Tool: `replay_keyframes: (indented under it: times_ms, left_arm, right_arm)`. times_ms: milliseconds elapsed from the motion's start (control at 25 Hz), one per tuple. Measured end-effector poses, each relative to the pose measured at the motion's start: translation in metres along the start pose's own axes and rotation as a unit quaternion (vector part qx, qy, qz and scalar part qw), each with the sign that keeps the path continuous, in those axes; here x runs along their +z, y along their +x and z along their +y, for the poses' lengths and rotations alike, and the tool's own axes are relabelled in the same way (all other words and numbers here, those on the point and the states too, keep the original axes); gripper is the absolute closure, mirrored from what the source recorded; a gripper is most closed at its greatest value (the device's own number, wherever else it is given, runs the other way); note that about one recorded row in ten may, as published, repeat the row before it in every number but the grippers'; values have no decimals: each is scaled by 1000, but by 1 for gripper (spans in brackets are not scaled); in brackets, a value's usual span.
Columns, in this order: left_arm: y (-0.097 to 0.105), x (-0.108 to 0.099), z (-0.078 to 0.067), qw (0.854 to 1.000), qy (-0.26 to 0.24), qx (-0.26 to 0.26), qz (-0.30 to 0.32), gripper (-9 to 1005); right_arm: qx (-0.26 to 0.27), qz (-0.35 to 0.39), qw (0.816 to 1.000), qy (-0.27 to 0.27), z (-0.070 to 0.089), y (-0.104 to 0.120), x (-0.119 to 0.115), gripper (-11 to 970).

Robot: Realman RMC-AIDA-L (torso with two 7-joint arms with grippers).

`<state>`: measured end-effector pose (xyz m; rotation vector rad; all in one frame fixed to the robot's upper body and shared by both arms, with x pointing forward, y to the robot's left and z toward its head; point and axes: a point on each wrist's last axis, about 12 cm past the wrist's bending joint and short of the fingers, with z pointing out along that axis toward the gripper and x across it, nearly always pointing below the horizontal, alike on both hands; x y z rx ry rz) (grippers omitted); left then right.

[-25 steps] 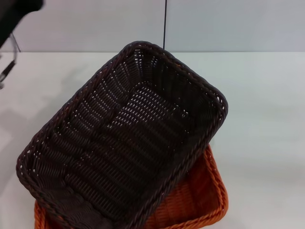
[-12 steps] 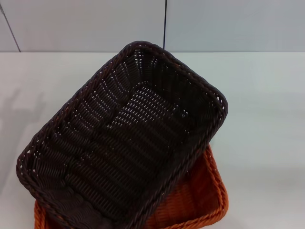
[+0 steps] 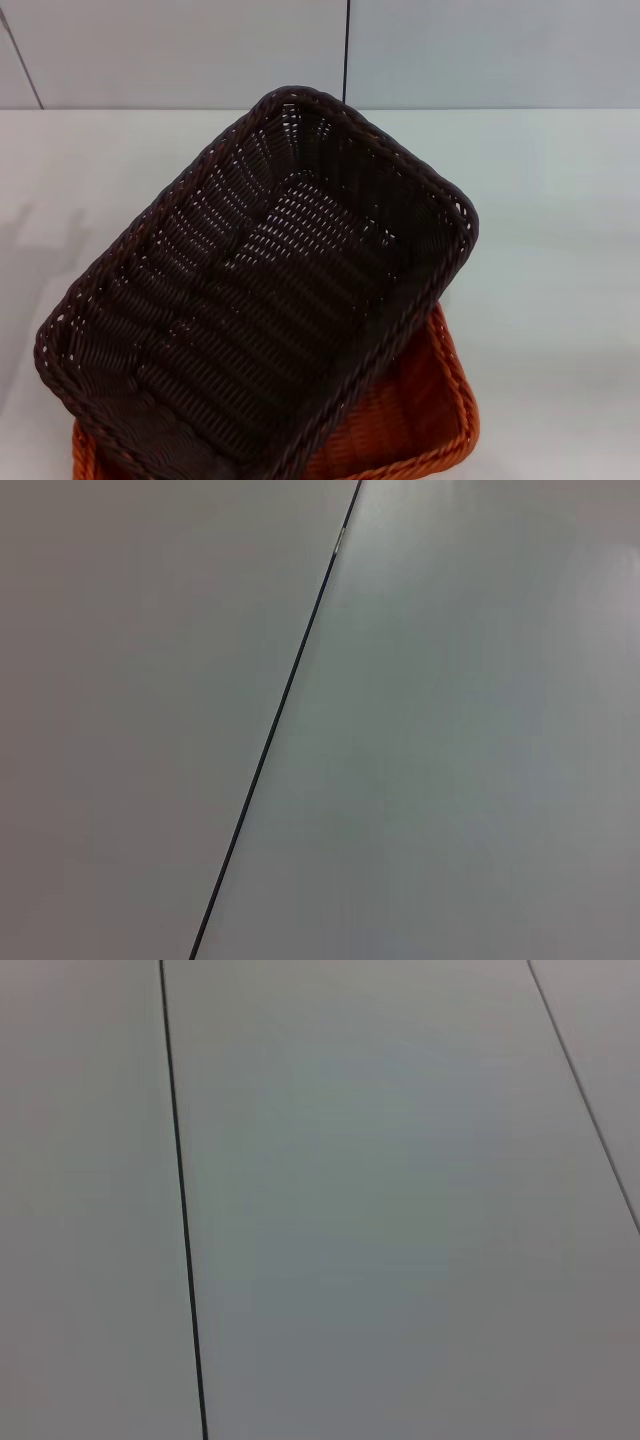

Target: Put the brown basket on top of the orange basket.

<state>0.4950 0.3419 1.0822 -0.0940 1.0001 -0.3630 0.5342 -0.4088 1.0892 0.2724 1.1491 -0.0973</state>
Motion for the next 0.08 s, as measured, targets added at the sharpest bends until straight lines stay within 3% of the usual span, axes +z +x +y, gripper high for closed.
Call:
replay_keyframes:
  times_ms: [80]
  left_arm:
    - [0,-1,0,1000,0,-1,1,255]
  right_arm:
    - [6,3,1000,2,2,2,-2,433]
